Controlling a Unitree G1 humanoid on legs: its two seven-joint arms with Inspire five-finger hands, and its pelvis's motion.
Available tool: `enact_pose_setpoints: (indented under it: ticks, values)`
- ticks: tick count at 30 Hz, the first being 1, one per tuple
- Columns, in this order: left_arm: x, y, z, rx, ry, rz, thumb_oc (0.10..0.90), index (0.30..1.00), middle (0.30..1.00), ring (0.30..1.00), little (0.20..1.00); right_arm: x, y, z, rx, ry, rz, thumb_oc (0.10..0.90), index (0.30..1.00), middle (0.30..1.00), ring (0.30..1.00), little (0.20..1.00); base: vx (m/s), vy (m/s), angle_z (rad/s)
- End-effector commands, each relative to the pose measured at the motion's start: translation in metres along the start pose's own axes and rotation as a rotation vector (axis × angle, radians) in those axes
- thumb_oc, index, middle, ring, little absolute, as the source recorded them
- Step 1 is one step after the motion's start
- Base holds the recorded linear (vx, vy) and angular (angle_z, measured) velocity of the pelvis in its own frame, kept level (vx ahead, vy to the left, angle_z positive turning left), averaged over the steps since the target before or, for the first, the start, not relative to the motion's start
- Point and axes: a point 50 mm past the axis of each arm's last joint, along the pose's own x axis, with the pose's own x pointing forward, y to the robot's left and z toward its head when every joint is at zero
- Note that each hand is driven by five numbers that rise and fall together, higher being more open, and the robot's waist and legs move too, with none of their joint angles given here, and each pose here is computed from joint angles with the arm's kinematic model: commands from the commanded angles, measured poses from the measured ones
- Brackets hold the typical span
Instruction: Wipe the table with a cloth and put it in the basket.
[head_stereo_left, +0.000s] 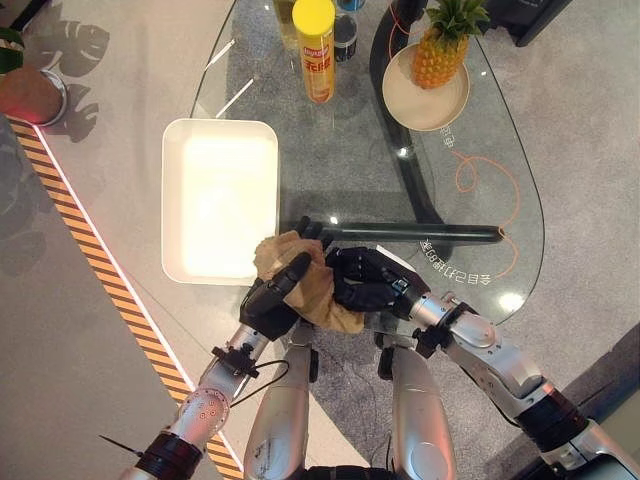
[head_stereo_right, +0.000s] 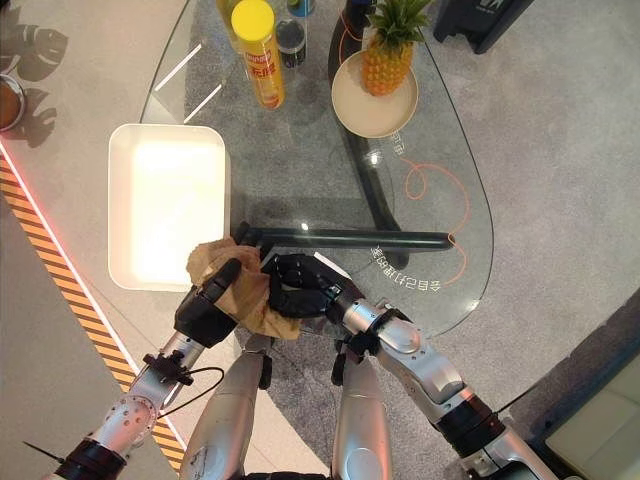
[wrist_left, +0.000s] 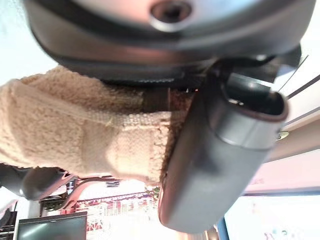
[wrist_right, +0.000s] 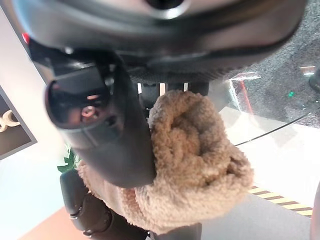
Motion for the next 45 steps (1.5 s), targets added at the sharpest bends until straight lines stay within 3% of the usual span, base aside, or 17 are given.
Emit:
enact_pose_setpoints:
  ticks: [1, 45]
  values:
    - [0.0214, -0.0578, -0.0128, -0.113, -0.038, -0.343, 0.1, 0.3, 0.3, 0.3, 0.2, 0.0074, 0.0416, 0.0411, 0.002, -0.237, 0.176, 0.1, 0.3, 0.3, 0.3, 0.2, 0.0, 0.0, 0.0]
    - [0.023, -0.0536, -0.0132, -0.152, -0.109, -0.317, 0.1, 0.3, 0.3, 0.3, 0.2, 0.0086, 0.0409, 0.0425, 0.027, -0.258, 0.163, 0.1, 0.3, 0.3, 0.3, 0.2, 0.0, 0.0, 0.0]
